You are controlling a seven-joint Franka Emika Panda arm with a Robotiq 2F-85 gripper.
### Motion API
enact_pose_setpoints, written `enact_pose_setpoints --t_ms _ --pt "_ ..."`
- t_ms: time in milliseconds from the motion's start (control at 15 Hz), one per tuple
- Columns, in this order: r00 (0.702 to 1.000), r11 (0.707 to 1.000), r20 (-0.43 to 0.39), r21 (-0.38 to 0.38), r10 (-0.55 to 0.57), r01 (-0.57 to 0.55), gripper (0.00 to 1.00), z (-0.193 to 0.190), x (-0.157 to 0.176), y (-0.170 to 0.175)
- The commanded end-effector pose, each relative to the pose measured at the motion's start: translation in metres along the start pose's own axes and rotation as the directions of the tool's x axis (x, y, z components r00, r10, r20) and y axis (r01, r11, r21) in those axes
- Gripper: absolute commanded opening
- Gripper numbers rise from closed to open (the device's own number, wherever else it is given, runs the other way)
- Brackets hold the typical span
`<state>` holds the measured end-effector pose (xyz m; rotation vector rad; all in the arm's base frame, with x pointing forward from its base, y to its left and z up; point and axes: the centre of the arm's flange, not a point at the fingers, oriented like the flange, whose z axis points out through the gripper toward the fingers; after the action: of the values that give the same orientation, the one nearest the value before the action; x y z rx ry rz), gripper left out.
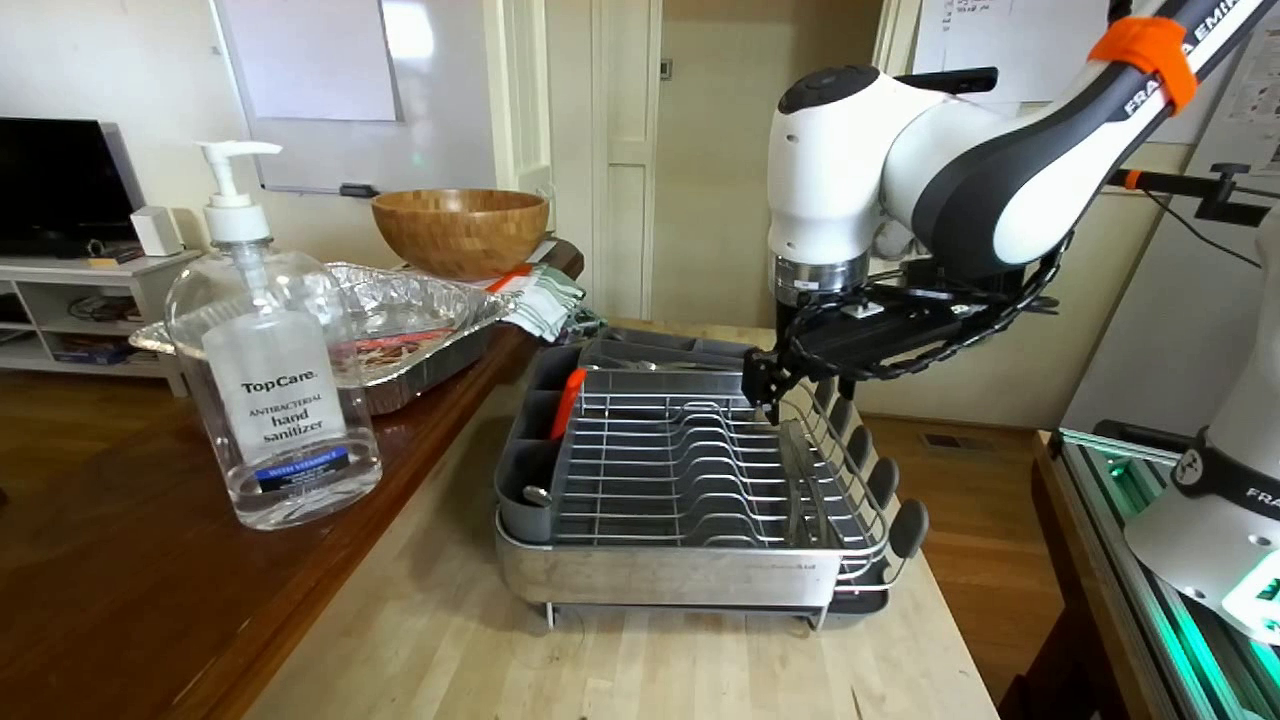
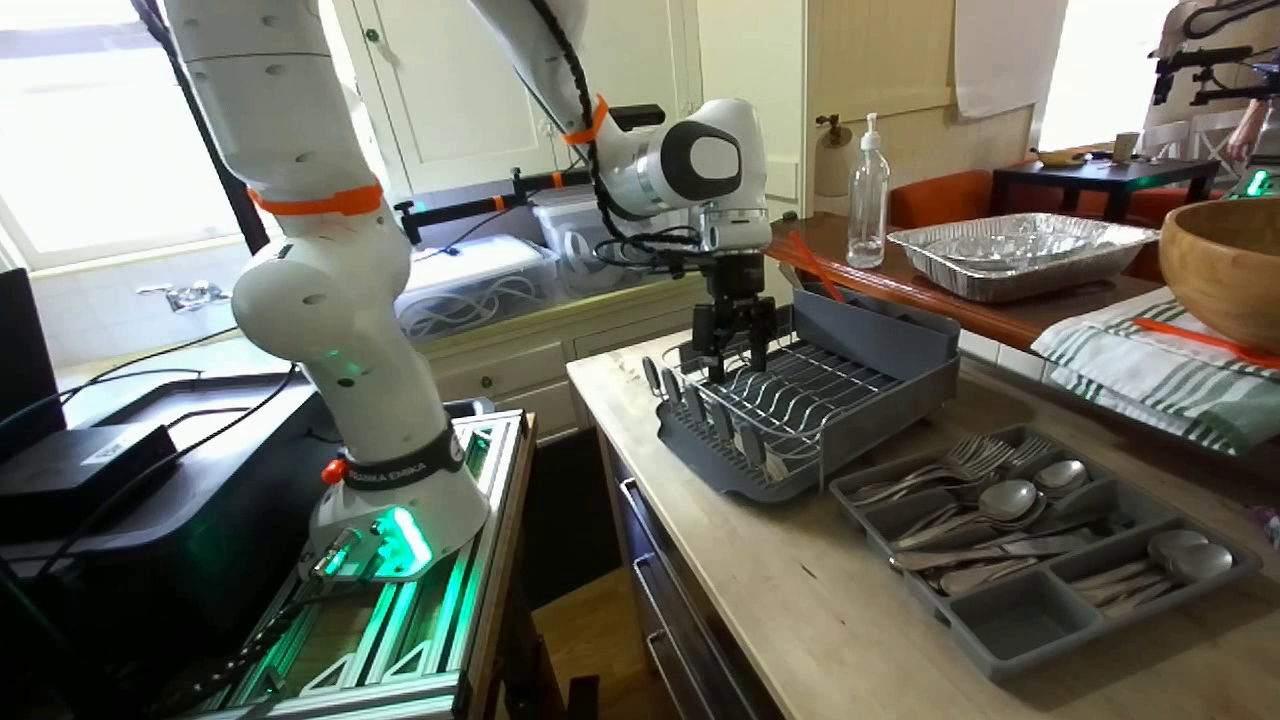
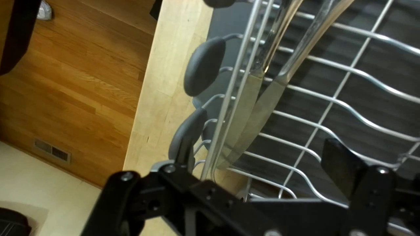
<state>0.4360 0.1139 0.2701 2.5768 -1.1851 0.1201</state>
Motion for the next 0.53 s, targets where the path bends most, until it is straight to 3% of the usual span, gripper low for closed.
enact_pose_setpoints --t_ms 0,133,267,467 --pt "0.997 0.998 -0.047 0.035 0.056 -0.054 1.00 0.009 0.000 -0.021" --pt "0.997 0.997 -0.042 0.047 0.066 -0.064 1.00 0.012 0.003 -0.032" --pt "0.997 0.997 -0.037 0.045 0.064 -0.062 0.92 0.019 0.002 -0.044" --pt "1.000 1.000 -0.001 0.001 0.027 -0.027 0.98 0.017 0.001 -0.050"
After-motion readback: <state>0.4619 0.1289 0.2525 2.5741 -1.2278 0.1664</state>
